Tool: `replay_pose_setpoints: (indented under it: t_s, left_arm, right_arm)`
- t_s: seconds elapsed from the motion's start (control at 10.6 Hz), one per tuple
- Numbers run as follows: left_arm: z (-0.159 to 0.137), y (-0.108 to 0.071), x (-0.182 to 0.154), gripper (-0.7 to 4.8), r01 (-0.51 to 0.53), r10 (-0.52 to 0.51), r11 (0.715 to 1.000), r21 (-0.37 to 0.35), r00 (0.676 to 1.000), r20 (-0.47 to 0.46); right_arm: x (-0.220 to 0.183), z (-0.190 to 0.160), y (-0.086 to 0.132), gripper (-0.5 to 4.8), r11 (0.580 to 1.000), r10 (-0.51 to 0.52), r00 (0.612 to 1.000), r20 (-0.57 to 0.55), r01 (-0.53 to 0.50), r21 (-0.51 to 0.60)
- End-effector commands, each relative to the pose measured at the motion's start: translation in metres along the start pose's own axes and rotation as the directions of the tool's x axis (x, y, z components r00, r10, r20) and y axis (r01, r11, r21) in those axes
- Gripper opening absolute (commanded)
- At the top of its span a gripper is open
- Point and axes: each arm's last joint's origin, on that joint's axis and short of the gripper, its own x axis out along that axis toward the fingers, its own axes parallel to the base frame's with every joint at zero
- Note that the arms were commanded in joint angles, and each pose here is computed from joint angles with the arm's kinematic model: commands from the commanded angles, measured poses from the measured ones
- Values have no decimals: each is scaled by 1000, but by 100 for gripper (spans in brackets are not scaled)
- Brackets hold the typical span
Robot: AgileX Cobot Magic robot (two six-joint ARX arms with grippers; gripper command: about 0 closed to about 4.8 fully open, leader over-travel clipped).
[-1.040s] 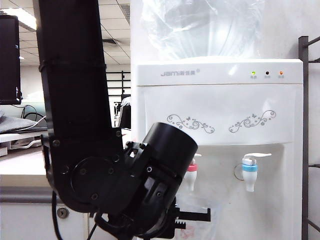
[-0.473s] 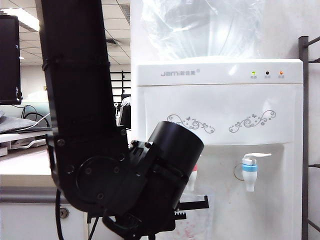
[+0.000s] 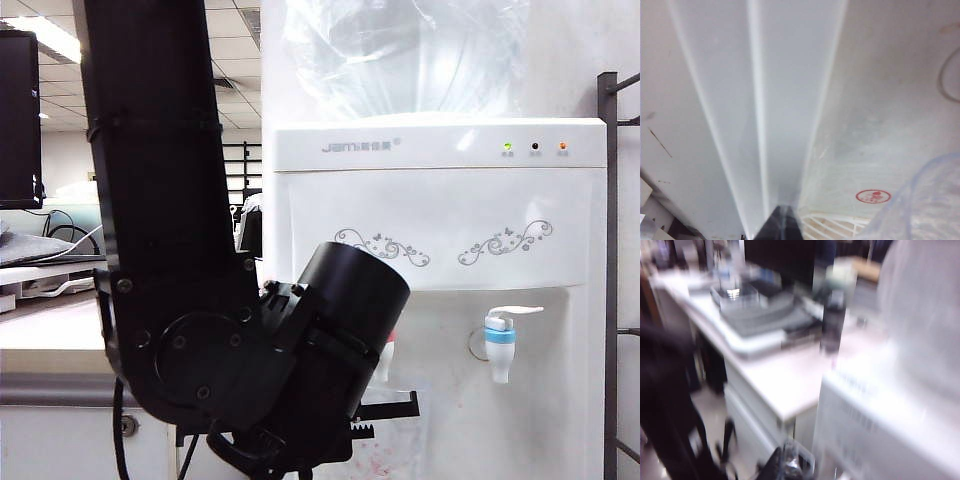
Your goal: Pick up the plastic mug from the left desk, go to the hot water outlet of the water dispenser, press the vertical switch to get some water, then put the mug back on the desk.
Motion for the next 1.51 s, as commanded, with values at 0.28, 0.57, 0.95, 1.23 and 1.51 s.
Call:
replay_pose_setpoints:
  t_s: [0.28, 0.57, 0.95, 1.23, 1.51]
  left_arm:
    - [6, -4, 0, 3, 12, -10, 999, -40, 999, 30]
    - [6, -4, 0, 3, 9, -8, 999, -38, 1000, 30]
    - [6, -4, 0, 3, 11, -9, 999, -40, 999, 31]
    - [6, -4, 0, 3, 10, -9, 999, -39, 999, 30]
    - [6, -4, 0, 3, 10, -9, 999, -40, 999, 31]
  right_arm:
    - [25, -41, -10, -5, 997, -75, 987, -141, 76, 6]
    - [40, -67, -30, -5, 990, -130, 974, -184, 139, 37]
    - [70, -109, -51, -5, 998, 40, 999, -37, -38, 53]
    - [87, -128, -55, -5, 995, 55, 997, -63, -49, 90]
    - [111, -147, -63, -5, 981, 61, 993, -98, -42, 190]
